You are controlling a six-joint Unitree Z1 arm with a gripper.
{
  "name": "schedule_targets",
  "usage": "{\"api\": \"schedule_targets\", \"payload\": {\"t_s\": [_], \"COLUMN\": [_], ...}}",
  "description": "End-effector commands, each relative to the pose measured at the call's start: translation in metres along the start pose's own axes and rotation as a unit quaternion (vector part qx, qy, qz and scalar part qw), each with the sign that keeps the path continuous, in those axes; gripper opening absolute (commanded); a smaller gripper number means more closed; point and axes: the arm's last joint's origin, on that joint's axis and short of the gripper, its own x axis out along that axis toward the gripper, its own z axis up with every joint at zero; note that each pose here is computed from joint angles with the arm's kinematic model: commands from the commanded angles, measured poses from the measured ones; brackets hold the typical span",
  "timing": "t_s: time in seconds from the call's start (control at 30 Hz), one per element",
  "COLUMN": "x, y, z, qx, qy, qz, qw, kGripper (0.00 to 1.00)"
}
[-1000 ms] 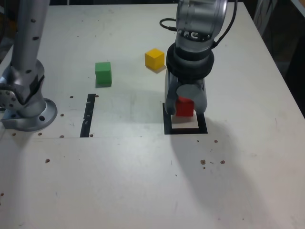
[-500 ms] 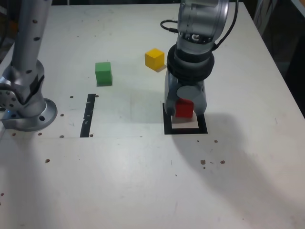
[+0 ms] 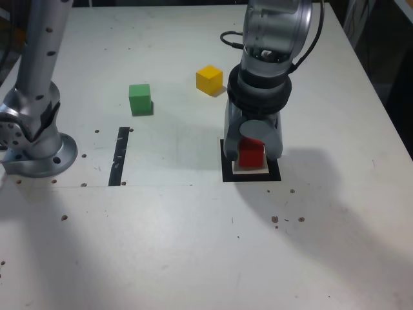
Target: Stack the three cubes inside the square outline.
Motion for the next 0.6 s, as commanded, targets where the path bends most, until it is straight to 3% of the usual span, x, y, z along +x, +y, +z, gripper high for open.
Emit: {"api": "schedule_targets", "payload": {"t_s": [0.0, 0.23, 0.37, 0.57], "x": [0.002, -0.005, -0.029, -0.071], "y": [0.000, 0.003, 0.016, 0.060], "z": [0.001, -0.005, -0.024, -0.078], "qx": [0.002, 0.001, -0.005, -0.043], "qy": [0.002, 0.006, 0.005, 0.008], "qz": [-0.003, -0.005, 0.011, 0.032], "qw": [1.0000, 1.0000, 0.9999, 0.9985], "kGripper": [0.86, 0.90, 0.92, 0.94]}}
